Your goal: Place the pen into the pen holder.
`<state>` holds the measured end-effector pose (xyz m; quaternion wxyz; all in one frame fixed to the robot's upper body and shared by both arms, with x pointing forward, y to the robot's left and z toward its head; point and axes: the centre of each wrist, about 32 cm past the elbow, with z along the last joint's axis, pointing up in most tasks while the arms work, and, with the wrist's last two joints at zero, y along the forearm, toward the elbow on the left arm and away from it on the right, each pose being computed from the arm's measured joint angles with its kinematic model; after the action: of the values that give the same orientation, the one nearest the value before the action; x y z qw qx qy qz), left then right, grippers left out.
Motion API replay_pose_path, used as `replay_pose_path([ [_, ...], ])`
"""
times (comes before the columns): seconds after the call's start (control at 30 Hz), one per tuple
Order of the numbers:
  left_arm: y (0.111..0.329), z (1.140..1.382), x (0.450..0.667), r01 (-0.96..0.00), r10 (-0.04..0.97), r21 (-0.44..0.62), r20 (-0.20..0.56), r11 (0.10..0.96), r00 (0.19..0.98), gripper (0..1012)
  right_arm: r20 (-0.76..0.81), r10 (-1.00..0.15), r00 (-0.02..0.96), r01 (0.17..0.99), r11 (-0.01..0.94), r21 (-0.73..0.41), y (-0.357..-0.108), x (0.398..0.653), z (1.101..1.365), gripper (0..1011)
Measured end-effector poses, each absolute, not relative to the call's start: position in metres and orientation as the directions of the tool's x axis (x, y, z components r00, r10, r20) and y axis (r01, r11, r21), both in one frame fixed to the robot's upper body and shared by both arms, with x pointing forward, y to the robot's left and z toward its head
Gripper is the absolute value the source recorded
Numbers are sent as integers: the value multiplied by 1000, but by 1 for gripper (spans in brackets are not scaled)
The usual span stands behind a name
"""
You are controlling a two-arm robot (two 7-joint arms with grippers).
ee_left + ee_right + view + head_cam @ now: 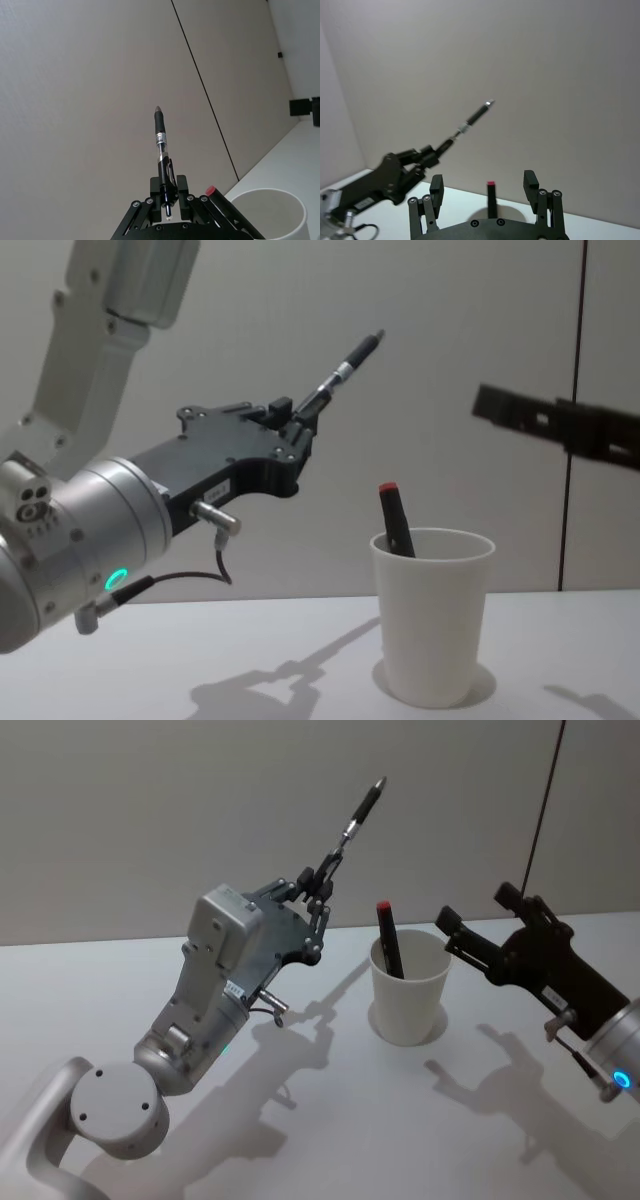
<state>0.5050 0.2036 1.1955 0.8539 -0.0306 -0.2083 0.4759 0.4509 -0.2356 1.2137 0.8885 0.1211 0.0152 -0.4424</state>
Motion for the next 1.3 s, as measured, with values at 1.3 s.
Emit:
replay_pose_path([
  [1.3,221,1183,488,-701,808,-402,276,589,520,186,-198,-649,735,675,671,306,-212,485,1235,1001],
])
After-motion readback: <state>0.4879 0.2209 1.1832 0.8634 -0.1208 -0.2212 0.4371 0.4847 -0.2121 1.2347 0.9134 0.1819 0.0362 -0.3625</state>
